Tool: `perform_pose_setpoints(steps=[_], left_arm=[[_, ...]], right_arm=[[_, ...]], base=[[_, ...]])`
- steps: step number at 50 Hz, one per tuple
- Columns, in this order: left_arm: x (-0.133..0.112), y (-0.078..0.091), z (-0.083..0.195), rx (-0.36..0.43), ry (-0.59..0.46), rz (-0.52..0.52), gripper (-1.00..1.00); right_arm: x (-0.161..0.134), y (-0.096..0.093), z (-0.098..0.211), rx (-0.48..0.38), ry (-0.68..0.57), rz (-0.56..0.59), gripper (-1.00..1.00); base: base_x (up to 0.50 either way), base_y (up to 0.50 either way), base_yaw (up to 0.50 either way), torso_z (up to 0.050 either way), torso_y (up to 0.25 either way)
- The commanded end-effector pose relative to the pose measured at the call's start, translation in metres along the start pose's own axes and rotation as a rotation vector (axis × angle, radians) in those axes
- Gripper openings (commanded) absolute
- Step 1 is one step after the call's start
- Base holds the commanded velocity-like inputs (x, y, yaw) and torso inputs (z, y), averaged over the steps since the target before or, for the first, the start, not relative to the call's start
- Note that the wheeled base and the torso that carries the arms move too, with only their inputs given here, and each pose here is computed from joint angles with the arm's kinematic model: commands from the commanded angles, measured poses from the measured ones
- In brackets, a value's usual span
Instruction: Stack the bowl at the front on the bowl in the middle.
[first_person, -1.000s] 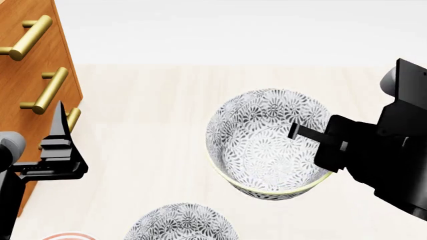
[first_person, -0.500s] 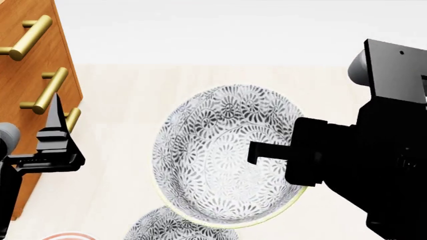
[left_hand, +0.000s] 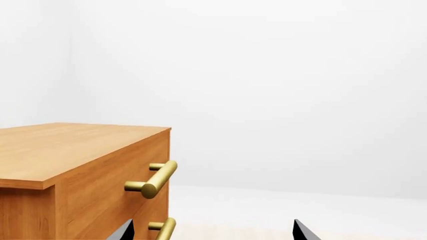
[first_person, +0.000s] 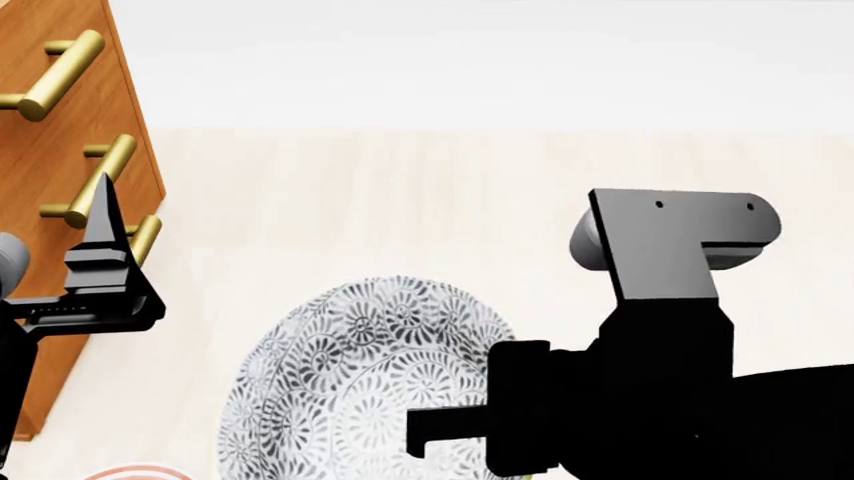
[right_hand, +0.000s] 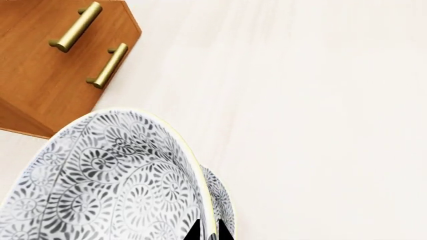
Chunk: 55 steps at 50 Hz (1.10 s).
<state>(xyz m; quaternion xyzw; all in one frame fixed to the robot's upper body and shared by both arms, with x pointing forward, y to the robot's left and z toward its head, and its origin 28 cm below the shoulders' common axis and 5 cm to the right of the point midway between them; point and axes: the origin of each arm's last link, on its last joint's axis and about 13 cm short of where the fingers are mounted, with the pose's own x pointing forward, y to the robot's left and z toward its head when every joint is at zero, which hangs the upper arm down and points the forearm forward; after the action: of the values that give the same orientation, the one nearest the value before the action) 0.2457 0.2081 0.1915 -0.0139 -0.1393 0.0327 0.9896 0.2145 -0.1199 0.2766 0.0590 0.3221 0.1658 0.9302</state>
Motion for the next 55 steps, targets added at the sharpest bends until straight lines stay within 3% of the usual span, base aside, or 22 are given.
perform_pose_setpoints(steps=[1,26,55], left_arm=[[0.000,0.000,0.000,-0.001,0.000,0.001,1.00],[-0.002,0.001,-0.002,0.005,0.006,0.000,1.00],[-0.004,0.001,-0.004,0.010,0.011,-0.004,1.00]], right_arm=[[0.012,0.000,-0.009,-0.014,0.024,0.034,-1.00],[0.060,-0.014,-0.019,0.023,0.083,0.067,-1.00],[0.093,-0.027,-0.037,0.067,0.160,0.083,-1.00]], base=[[0.00,0.00,0.00,0.000,0.010],[0.00,0.00,0.00,0.000,0.000],[0.00,0.00,0.00,0.000,0.000]])
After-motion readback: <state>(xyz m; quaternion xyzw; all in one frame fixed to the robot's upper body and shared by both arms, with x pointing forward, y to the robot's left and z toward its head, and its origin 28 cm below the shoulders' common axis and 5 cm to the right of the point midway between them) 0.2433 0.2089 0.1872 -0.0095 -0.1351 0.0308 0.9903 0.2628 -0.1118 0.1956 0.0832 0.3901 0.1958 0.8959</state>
